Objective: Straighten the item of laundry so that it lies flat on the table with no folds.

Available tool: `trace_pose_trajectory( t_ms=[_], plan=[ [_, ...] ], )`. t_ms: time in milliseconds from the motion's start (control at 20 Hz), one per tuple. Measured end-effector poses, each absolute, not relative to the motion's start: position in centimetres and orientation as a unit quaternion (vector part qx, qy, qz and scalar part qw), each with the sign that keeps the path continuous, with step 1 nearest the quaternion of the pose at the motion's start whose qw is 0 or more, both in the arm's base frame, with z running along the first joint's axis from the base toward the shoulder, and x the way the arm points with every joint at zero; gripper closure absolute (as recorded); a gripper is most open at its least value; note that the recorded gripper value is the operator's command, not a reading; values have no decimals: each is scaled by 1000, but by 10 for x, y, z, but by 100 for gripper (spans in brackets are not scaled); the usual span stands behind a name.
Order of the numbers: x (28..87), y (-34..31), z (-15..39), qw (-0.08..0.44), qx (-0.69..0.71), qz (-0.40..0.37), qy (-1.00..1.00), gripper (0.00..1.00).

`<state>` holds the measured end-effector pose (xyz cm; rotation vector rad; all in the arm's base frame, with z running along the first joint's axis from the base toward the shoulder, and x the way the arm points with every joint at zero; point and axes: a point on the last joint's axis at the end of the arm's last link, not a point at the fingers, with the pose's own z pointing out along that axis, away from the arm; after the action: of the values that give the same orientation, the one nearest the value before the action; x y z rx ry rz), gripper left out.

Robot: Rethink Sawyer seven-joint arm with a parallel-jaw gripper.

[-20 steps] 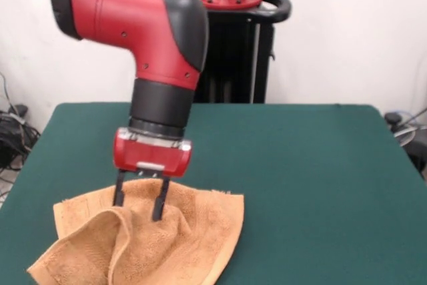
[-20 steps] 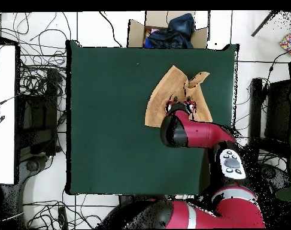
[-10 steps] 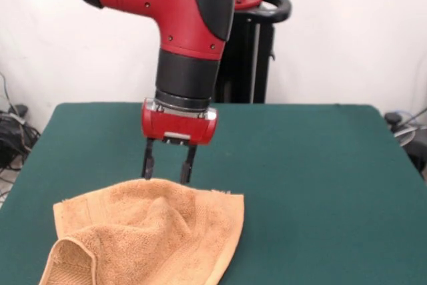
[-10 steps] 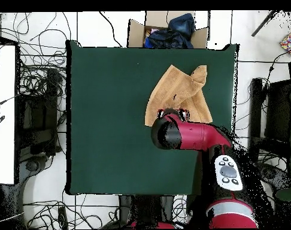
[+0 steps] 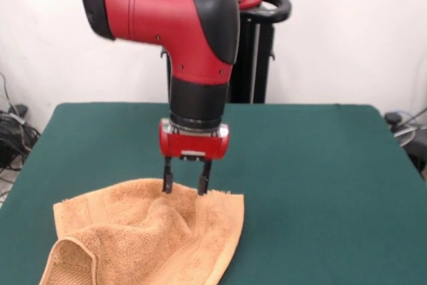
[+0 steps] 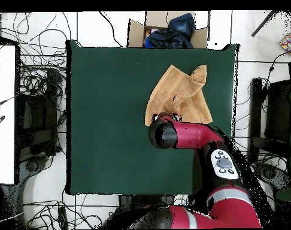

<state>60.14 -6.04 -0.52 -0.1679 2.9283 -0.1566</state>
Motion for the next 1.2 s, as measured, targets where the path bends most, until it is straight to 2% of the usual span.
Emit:
trace_pose_trajectory(
  t_ms=[250, 650, 700, 1200],
  plan=[
    [582, -45, -41, 80, -87, -28, 993, 0],
    [586, -39, -54, 28, -113, 3, 993, 0],
    [587, -40, -53, 24, -117, 5, 993, 100],
    [592, -41, -54, 16, -136, 5, 991, 100]
  ],
)
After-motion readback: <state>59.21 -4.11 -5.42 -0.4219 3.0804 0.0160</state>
